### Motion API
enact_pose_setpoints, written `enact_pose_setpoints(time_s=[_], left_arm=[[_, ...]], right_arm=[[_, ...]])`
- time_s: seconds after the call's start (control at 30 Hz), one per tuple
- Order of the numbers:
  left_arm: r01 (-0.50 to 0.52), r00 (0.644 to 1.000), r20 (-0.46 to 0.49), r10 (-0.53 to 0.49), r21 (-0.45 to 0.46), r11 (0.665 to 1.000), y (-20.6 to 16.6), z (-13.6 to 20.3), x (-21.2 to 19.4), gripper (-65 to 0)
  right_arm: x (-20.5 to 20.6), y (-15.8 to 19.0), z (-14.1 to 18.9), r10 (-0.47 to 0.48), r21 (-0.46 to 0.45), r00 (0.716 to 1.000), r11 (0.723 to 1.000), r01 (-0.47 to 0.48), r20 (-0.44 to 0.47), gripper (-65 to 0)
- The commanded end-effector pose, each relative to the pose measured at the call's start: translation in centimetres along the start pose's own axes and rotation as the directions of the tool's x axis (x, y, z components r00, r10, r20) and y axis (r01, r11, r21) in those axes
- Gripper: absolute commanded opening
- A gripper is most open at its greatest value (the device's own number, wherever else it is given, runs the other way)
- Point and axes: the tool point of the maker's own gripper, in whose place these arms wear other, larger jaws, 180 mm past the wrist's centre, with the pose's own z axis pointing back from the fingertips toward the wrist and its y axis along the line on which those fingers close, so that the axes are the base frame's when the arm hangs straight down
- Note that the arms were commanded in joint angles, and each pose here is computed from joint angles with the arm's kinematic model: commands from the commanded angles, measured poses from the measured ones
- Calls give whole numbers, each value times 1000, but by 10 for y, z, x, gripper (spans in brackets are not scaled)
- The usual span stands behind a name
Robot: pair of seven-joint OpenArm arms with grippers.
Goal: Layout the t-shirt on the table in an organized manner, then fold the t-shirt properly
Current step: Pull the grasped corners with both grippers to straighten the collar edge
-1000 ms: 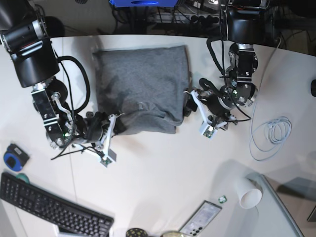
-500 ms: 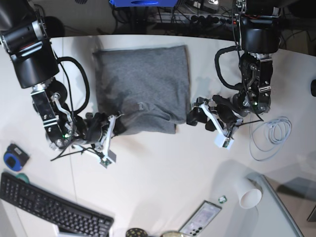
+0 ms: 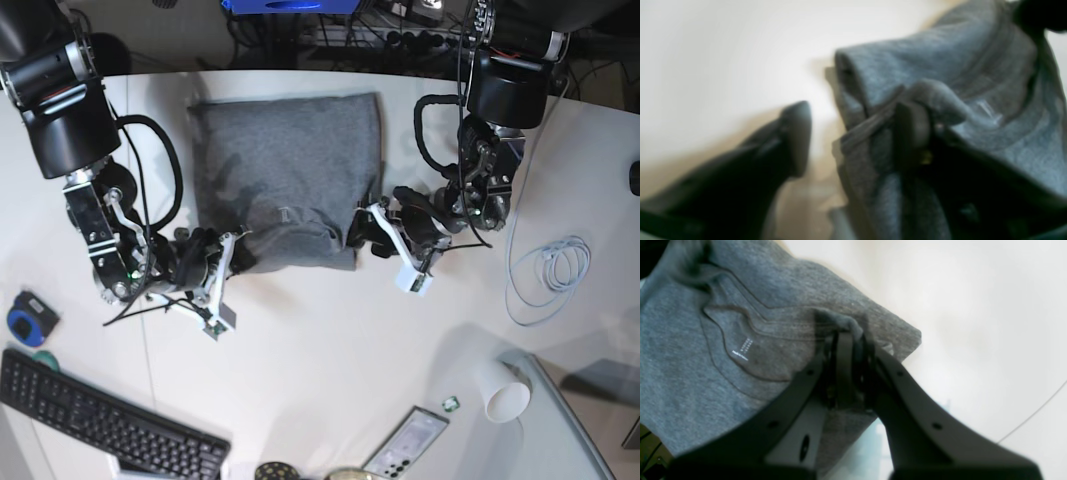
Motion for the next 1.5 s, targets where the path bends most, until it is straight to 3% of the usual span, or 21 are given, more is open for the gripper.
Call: enact_pose_setpoints(time_s=[0.0, 0.1, 0.3, 0.47, 0.6, 0.73, 0.93, 1.17, 1.37, 1.47], left_arm=[[14, 1000, 28, -14, 6, 1000, 4, 3, 13, -446], [14, 1000, 27, -14, 6, 1000, 4, 3, 13, -650], [33, 998, 50, -33, 4, 999, 2, 4, 24, -650], [100, 988, 117, -98, -8, 995, -12, 11, 53, -650], [124, 988, 99, -122, -10, 992, -17, 14, 59, -650], [160, 977, 143, -156, -12, 987, -25, 19, 77, -650], [158, 975, 160, -151, -26, 987, -34, 14, 84, -650], [152, 976, 163, -143, -45, 987, -42, 6, 88, -650], [150, 975, 176, -139, -51, 987, -45, 3, 93, -650], [167, 968, 198, -154, -48, 985, -53, -5, 95, -650]], right_arm=[[23, -7, 9, 18, -13, 998, 1000, -17, 60, -614], [26, -6, 10, 21, -11, 998, 1000, -20, 67, -614], [42, -12, 29, 16, -36, 992, 999, -11, 124, -614], [42, -19, 37, 6, -54, 993, 999, 0, 117, -620], [35, -24, 36, 1, -62, 995, 998, 5, 100, -621], [29, -23, 35, -2, -60, 996, 998, 8, 94, -621], [24, -22, 34, -12, -57, 996, 998, 16, 86, -621], [8, -43, 43, -119, -81, 987, 988, 128, 111, -621], [9, -40, 57, -104, -99, 986, 988, 117, 131, -621], [-2, -52, 52, -143, -148, 985, 977, 156, 96, -621]])
